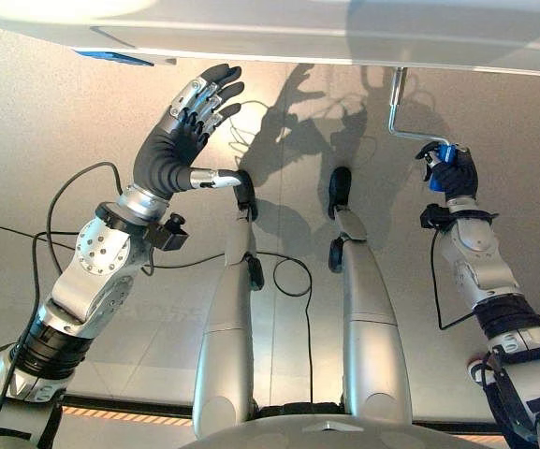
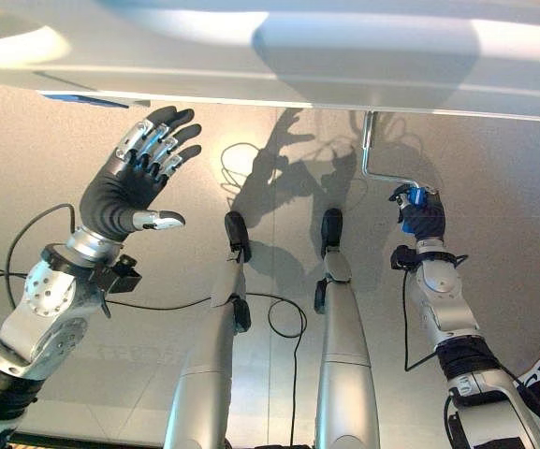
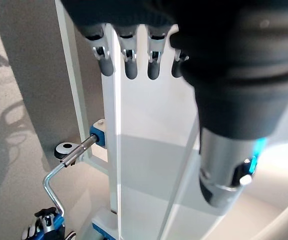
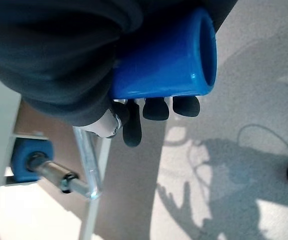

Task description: Raise the hospital bed

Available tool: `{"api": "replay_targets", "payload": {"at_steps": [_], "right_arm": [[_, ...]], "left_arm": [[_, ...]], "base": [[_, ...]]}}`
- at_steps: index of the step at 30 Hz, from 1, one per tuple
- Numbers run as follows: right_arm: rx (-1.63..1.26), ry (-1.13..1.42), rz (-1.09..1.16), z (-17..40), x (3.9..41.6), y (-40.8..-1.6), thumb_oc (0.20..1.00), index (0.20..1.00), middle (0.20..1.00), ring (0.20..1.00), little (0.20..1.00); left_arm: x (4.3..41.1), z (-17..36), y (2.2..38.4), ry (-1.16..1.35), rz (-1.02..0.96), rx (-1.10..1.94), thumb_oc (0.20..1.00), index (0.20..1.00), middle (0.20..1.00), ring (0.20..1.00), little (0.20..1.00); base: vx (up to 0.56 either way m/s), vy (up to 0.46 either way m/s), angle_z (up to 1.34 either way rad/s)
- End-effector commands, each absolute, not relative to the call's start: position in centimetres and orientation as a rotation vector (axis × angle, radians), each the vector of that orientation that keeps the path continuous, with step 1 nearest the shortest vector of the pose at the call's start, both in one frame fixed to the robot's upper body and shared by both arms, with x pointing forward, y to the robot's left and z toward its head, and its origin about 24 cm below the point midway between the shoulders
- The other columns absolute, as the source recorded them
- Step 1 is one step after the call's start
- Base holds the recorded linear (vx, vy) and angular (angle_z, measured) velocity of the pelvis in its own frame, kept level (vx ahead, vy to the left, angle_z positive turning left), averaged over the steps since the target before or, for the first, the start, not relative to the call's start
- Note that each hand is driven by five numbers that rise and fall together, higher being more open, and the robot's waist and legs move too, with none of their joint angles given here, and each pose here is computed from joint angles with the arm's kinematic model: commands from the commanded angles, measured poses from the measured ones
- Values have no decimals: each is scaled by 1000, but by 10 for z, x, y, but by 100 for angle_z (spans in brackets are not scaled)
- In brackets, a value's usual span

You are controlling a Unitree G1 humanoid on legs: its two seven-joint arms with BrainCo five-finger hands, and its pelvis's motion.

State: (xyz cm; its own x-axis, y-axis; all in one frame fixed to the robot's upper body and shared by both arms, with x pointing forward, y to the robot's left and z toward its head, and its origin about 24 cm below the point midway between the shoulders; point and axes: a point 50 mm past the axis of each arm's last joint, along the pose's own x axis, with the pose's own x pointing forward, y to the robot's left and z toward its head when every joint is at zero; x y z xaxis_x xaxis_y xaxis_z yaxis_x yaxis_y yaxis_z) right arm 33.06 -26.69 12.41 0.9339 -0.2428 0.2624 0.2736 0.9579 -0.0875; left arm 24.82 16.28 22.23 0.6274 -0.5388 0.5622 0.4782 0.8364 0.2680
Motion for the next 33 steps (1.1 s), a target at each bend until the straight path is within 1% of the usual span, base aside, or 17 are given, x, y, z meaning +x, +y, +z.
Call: {"api": "replay_targets", "payload": {"at_steps": [1,2,3,6,7,9,12,14,19,20,23,24,29,30,32,33], "right_arm": [[-110,-449,-523,189,324,-324,200,200,200,200,200],[-143,-371,-542,180,328,-331,200,200,200,200,200],[-144,-371,-541,180,328,-331,200,200,200,200,200],[-171,-255,-556,167,335,-340,200,200,200,200,200],[-171,-256,-554,167,336,-340,200,200,200,200,200],[-238,-121,-535,157,348,-342,200,200,200,200,200],[-299,-6,-498,151,360,-338,200,200,200,200,200],[-363,46,-443,151,372,-324,200,200,200,200,200],[-342,126,-426,140,379,-313,200,200,200,200,200],[-351,166,-387,131,384,-299,200,200,200,200,200],[-361,191,-366,125,385,-293,200,200,200,200,200],[-383,228,-324,115,388,-279,200,200,200,200,200],[-405,230,-260,112,393,-260,200,200,200,200,200],[-422,231,-236,111,395,-254,200,200,200,200,200],[-496,234,-136,104,399,-228,200,200,200,200,200],[-496,234,-136,104,399,-228,200,200,200,200,200]], "left_arm": [[233,238,148,-797,-680,57,1000,1000,1000,1000,1000],[233,238,146,-793,-691,69,1000,1000,1000,1000,1000],[233,239,146,-793,-691,69,1000,1000,1000,1000,1000],[234,237,141,-782,-717,60,1000,1000,1000,1000,1000],[234,237,141,-783,-716,59,1000,1000,1000,1000,1000],[235,237,134,-779,-748,45,1000,1000,1000,1000,1000],[237,238,129,-776,-767,38,1000,1000,1000,1000,1000],[235,242,126,-796,-778,43,1000,1000,1000,1000,1000],[236,247,123,-814,-784,50,1000,1000,1000,1000,1000],[236,250,122,-824,-792,55,1000,1000,1000,1000,1000],[236,253,121,-832,-796,50,1000,1000,1000,1000,1000],[236,256,118,-851,-798,26,1000,1000,1000,1000,1000],[237,256,114,-863,-784,-4,1000,1000,1000,1000,1000],[238,256,114,-862,-778,-9,1000,1000,1000,1000,1000],[238,258,114,-879,-765,-25,1000,1000,1000,1000,1000],[238,258,114,-879,-765,-25,1000,1000,1000,1000,1000]], "base": [[0,0,0],[0,0,0],[0,0,0],[0,0,0],[0,0,0],[0,0,0],[-8,-3,-3],[-12,6,-5],[-7,-8,1],[-23,-29,6],[-15,-15,9],[-10,5,7],[-5,9,3],[-7,31,-2],[-9,36,0],[0,0,0]]}}
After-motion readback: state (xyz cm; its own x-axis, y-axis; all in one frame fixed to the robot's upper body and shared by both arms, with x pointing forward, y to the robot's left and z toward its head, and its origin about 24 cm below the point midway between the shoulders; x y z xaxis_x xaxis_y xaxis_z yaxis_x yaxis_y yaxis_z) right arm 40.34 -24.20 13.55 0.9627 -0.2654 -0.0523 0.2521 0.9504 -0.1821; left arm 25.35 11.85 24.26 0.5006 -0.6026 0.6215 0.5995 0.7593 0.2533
